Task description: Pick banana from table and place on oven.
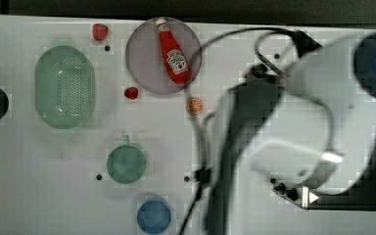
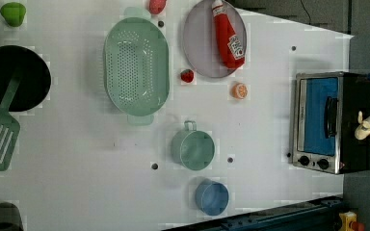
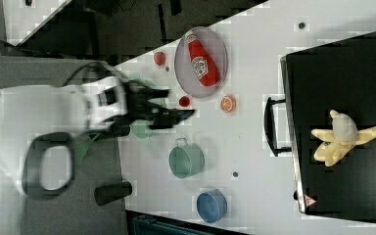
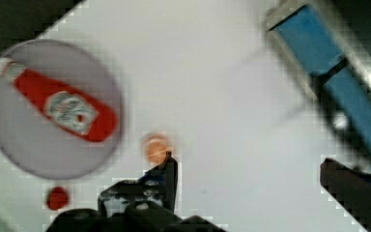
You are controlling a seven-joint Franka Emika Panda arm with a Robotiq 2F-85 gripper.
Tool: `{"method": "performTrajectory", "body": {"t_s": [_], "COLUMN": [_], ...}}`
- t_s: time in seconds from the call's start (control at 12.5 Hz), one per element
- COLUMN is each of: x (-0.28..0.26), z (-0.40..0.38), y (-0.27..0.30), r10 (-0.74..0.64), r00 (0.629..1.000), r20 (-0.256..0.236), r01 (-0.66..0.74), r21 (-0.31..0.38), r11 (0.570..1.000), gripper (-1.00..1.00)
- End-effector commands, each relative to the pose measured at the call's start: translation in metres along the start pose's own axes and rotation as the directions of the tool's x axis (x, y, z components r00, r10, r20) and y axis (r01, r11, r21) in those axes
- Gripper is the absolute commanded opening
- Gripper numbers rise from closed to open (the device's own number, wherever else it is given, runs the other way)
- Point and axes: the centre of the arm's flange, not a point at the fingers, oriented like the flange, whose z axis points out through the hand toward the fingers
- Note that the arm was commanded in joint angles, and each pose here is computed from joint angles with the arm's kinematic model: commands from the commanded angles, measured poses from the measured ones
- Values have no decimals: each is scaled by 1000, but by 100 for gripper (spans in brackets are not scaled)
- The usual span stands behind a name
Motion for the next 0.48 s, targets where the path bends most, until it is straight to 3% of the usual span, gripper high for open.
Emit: {"method": "performTrajectory", "body": {"t_s": [0.08, 0.16, 0.48], "x": [-51, -68, -105], "z": [-42, -55, -104], "y": [-48, -54, -41], "r10": [270, 245, 217], "r00": [962, 969, 976], "r20": [27, 39, 7], "r01": [-270, -245, -217], "r21": [3, -3, -11], "r11": [963, 969, 976], "gripper": [100, 100, 100]}}
